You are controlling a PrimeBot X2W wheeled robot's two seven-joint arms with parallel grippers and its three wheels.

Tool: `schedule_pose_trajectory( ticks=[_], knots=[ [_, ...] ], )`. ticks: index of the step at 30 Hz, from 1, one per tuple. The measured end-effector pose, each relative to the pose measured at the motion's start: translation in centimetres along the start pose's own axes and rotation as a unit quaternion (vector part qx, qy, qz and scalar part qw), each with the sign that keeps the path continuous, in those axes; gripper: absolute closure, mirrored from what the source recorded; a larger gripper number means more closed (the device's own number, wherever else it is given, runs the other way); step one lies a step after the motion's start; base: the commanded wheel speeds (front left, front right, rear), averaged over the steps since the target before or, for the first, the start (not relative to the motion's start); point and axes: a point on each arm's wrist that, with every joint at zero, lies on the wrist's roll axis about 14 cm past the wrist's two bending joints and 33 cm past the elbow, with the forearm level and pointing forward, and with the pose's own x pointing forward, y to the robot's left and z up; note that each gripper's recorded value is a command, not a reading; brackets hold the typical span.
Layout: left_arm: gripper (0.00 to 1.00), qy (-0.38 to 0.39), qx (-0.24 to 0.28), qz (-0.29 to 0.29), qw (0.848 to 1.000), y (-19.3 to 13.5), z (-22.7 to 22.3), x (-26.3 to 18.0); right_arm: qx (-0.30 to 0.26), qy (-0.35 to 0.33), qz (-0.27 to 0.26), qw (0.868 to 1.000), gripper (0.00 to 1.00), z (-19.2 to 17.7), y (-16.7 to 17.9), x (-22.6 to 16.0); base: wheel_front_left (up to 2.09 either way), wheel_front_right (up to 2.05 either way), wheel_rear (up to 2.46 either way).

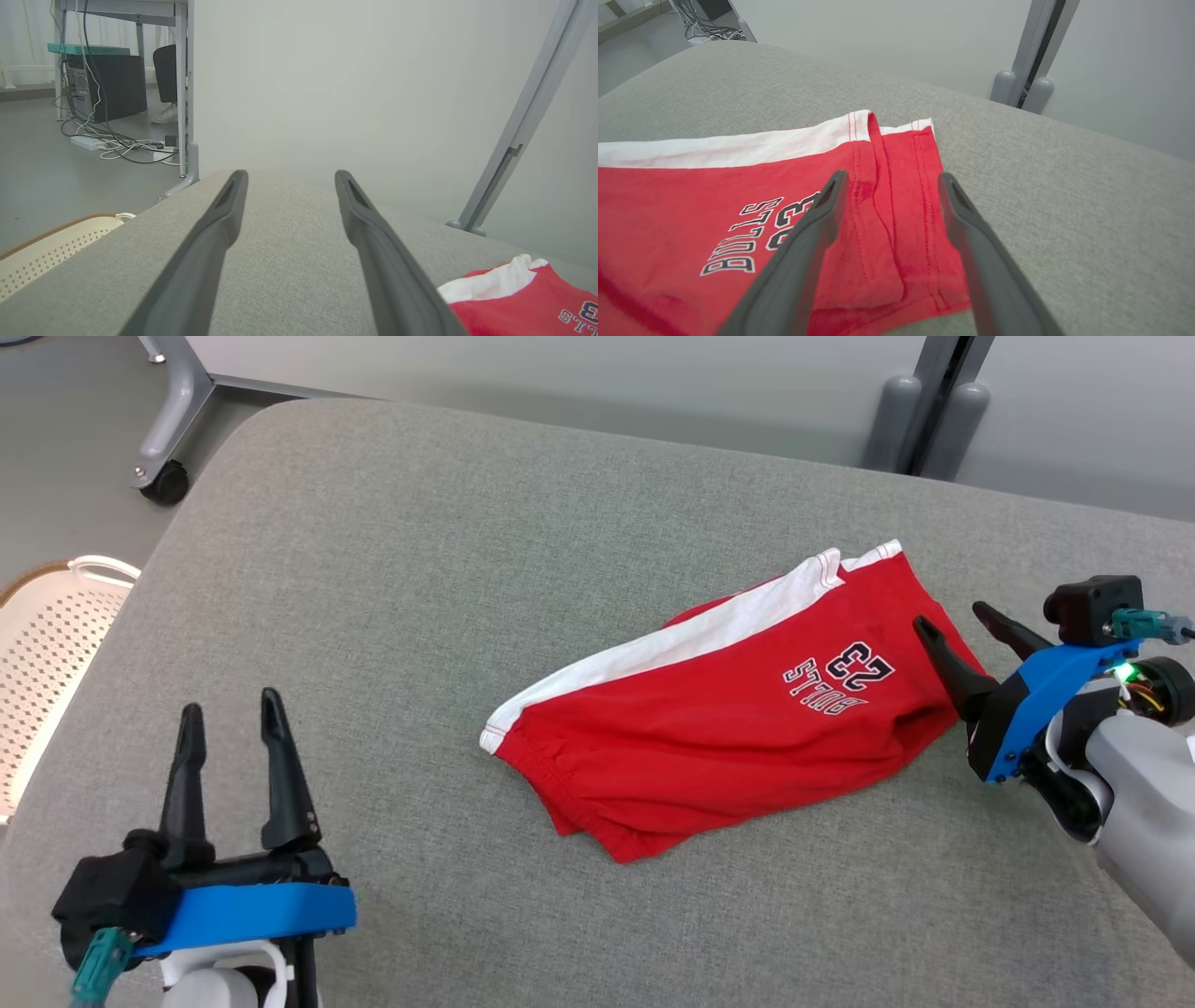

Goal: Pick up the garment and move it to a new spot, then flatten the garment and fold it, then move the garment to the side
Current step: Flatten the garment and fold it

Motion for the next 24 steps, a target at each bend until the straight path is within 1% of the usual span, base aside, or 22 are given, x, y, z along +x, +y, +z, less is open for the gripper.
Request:
schedule_pose_trajectory(
  ticks=[7, 10, 17, 24],
  knots=[
    [0.00, 0.001, 0.012, 0.017, 1.000, 1.2, 0.0, -0.5, -0.023, -0.016, 0.018, 0.999, 0.00, 2.2, 0.8, 1.7, 0.00, 0.00, 0.00],
    [0.00, 0.003, 0.008, 0.024, 1.000, 1.4, -0.1, -0.6, -0.035, -0.013, 0.029, 0.999, 0.00, 2.9, 1.6, 2.7, 0.00, 0.00, 0.00],
    [0.00, 0.010, -0.002, 0.039, 0.999, 1.6, -0.4, -0.8, -0.072, 0.021, 0.045, 0.996, 0.00, 2.9, 3.0, 5.3, 0.00, 0.00, 0.00],
    [0.00, 0.017, -0.004, 0.058, 0.998, 2.4, -0.7, -1.2, -0.091, 0.070, 0.035, 0.993, 0.00, 1.1, 2.5, 7.6, 0.00, 0.00, 0.00]
  ],
)
